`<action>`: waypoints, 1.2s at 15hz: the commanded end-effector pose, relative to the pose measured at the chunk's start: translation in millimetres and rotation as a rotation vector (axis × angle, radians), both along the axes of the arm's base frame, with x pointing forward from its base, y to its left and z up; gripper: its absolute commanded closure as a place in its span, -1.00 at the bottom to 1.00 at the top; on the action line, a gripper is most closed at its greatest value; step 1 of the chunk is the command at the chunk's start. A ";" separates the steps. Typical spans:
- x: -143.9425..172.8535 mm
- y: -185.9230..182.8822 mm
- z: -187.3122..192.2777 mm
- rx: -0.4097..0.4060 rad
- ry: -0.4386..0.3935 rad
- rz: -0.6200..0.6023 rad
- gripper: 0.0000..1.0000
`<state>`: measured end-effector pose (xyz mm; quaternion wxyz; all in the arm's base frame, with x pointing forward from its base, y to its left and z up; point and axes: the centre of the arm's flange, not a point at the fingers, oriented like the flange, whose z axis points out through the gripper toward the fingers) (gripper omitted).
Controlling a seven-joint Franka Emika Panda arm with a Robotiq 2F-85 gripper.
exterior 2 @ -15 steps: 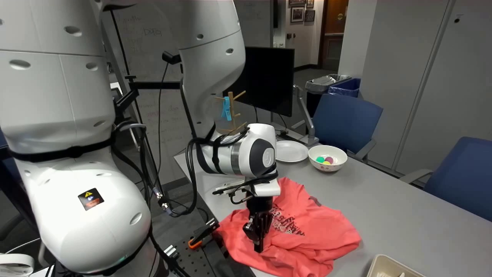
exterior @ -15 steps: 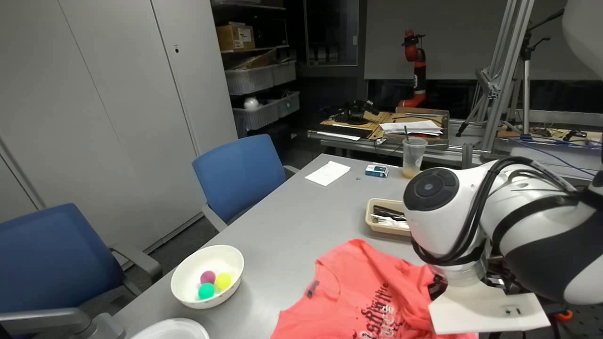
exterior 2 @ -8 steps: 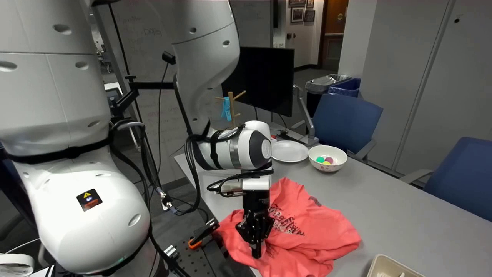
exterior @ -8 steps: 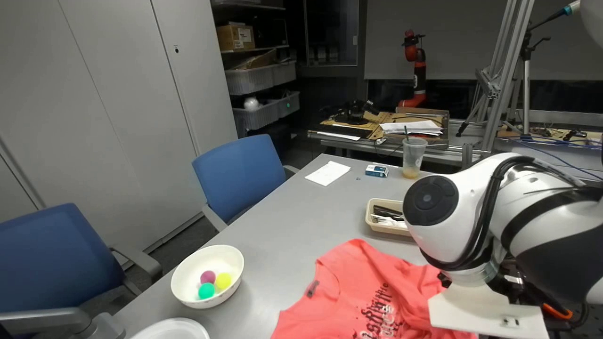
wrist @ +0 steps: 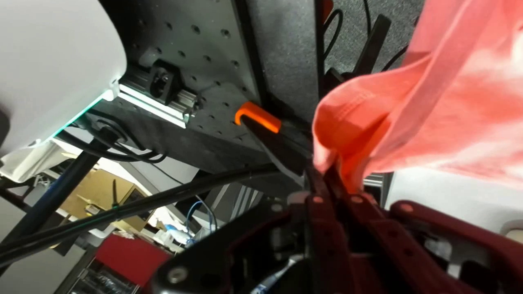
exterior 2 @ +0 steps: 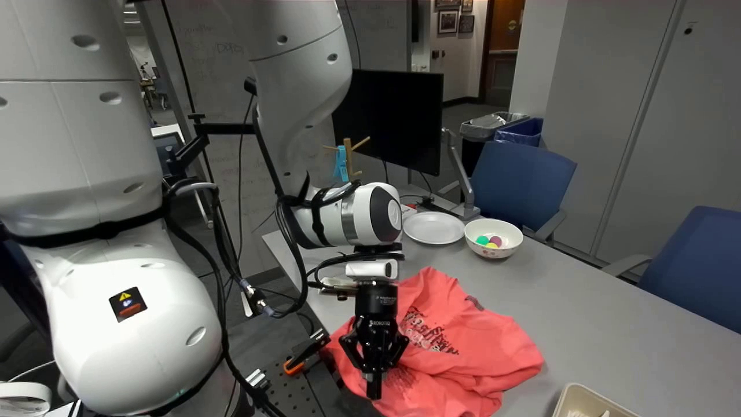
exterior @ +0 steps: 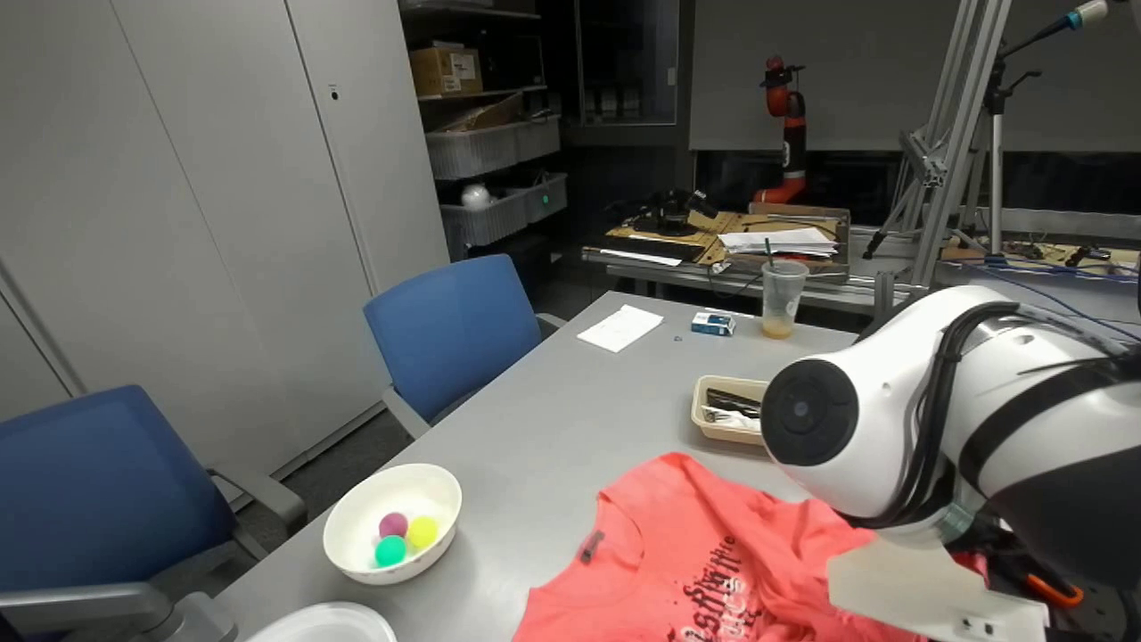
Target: Unfold the sweatshirt
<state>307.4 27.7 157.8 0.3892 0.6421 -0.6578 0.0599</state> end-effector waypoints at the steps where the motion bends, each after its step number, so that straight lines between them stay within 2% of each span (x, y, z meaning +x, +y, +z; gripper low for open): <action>1: -5.0 -0.5 12.4 -0.142 -0.005 -0.077 0.98; 4: -7.7 -1.5 16.3 -0.234 0.005 -0.120 0.98; 7: -9.0 -1.7 19.0 -0.274 0.015 -0.142 0.98; 8: -8.8 -1.6 19.8 -0.284 0.016 -0.147 0.88; 9: -8.8 -1.4 20.3 -0.291 0.017 -0.156 0.39; 11: -8.4 -1.3 21.2 -0.304 0.015 -0.164 0.33; 15: -8.6 -2.6 22.6 -0.339 0.010 -0.169 -0.28; 18: -5.6 -3.0 20.0 -0.273 -0.021 -0.111 -0.75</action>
